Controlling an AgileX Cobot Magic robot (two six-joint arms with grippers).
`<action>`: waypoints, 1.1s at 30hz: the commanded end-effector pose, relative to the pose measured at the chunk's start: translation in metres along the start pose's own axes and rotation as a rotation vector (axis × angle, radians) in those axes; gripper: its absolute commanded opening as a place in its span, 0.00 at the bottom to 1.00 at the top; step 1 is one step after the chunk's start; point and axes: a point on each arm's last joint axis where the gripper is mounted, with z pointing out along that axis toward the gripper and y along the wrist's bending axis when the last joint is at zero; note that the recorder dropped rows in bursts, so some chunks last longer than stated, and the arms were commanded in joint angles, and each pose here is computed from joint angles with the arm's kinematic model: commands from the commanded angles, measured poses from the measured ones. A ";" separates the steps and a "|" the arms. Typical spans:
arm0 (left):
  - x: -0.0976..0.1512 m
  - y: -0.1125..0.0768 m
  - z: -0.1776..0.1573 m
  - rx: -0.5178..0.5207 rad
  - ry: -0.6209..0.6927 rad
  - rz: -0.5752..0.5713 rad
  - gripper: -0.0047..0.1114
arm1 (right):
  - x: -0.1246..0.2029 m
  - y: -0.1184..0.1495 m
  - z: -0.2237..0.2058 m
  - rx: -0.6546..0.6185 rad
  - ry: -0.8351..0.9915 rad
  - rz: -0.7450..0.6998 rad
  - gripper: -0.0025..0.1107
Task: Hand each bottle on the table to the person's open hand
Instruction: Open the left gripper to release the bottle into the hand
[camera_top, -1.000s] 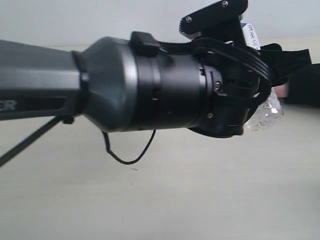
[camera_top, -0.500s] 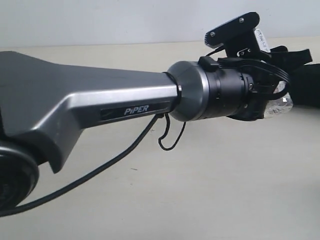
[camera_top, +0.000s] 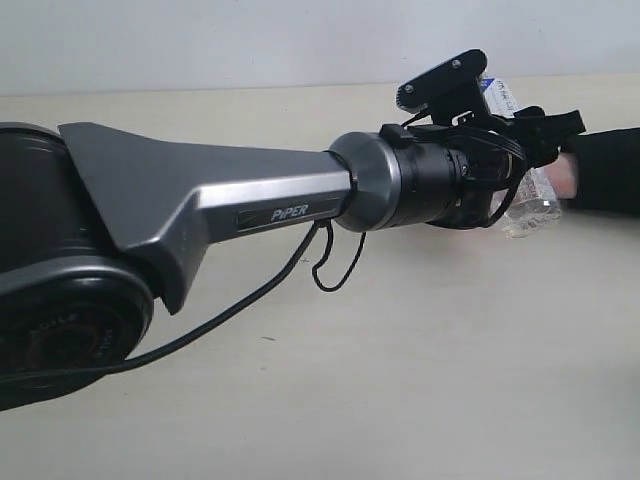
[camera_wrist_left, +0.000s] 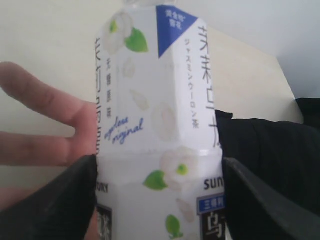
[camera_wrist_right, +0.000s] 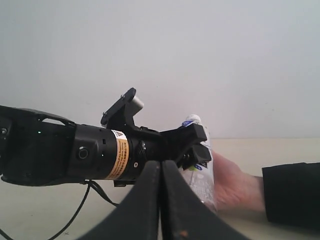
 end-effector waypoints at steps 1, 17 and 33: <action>-0.005 0.001 0.004 0.006 -0.014 -0.003 0.04 | 0.001 0.000 0.000 0.004 -0.004 -0.009 0.02; -0.010 0.016 0.016 0.005 -0.006 0.009 0.05 | 0.001 0.000 0.000 0.004 -0.004 -0.009 0.02; -0.008 0.013 0.016 0.038 0.015 0.009 0.72 | 0.001 0.000 0.000 0.004 -0.004 -0.009 0.02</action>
